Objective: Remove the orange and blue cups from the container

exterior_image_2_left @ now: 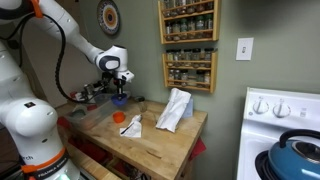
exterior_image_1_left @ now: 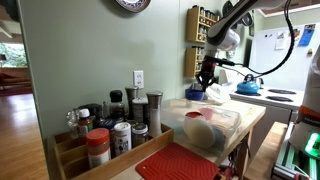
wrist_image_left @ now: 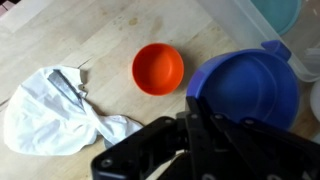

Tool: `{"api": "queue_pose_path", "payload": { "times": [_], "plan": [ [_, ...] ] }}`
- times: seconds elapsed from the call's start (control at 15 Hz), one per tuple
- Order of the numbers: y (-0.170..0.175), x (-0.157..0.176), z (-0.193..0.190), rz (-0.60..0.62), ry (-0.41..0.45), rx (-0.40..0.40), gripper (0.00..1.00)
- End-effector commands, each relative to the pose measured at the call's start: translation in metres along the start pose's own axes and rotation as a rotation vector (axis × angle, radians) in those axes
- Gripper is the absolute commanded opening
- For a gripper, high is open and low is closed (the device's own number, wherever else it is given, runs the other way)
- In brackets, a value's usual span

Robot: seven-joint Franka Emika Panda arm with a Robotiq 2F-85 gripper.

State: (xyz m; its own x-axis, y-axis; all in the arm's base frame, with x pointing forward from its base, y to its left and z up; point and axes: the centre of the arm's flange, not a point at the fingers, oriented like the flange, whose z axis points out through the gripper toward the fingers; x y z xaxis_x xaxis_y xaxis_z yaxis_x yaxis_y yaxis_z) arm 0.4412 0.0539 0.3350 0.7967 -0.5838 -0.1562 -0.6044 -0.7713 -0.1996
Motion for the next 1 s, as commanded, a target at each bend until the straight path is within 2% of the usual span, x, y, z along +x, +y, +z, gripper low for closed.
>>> {"api": "queue_pose_path", "payload": {
  "times": [0.0,0.33,0.67,0.73,0.8,0.93],
  "plan": [
    [-0.001,0.012,0.03,0.134,0.014,0.026,0.01],
    [0.004,0.026,0.055,0.282,0.04,0.013,0.01],
    [-0.004,0.029,0.08,0.307,0.038,-0.003,0.01],
    [-0.005,0.029,0.082,0.306,0.038,0.001,0.29],
    [-0.004,0.028,0.081,0.306,0.038,0.005,0.3],
    [0.001,0.019,0.067,0.303,0.062,-0.009,0.43]
  ]
}}
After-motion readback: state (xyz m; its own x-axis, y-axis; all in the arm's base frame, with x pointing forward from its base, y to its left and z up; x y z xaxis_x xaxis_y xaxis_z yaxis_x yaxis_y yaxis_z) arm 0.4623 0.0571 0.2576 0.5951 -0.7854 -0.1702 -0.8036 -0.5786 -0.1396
